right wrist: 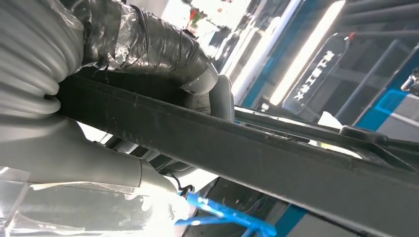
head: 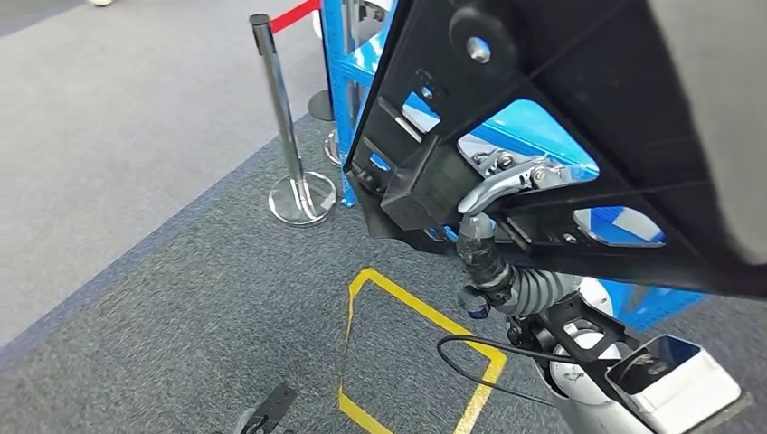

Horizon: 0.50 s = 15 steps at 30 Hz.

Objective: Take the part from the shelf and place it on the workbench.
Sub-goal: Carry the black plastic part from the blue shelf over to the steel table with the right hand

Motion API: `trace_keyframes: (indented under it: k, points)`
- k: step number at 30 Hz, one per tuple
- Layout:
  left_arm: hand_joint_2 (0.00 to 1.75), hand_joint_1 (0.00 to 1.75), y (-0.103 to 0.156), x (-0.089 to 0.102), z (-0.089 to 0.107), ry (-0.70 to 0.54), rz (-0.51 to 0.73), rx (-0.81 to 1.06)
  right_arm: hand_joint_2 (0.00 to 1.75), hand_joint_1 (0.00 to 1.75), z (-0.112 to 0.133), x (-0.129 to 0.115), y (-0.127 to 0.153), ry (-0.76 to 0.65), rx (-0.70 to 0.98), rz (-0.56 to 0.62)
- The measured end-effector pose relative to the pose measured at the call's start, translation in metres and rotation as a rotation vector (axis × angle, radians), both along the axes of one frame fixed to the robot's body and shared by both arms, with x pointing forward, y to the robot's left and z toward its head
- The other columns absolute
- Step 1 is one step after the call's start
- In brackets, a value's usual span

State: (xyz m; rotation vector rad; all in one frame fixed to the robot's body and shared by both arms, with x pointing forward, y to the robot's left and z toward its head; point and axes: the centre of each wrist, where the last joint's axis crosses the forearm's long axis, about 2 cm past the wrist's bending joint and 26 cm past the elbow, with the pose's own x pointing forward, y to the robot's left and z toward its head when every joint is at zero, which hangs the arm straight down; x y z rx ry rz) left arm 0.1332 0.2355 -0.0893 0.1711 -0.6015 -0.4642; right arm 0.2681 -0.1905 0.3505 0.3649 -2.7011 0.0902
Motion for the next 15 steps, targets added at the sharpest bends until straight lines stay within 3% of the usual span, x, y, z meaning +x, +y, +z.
trace_keyframes:
  k: [15]
  points:
    - [1.75, 0.0, 0.001, -0.001, -0.0003, -0.008, 0.001, 0.017, 1.75, 1.75, -0.0001, 0.0, 0.0003, 0.004, -0.001, 0.017]
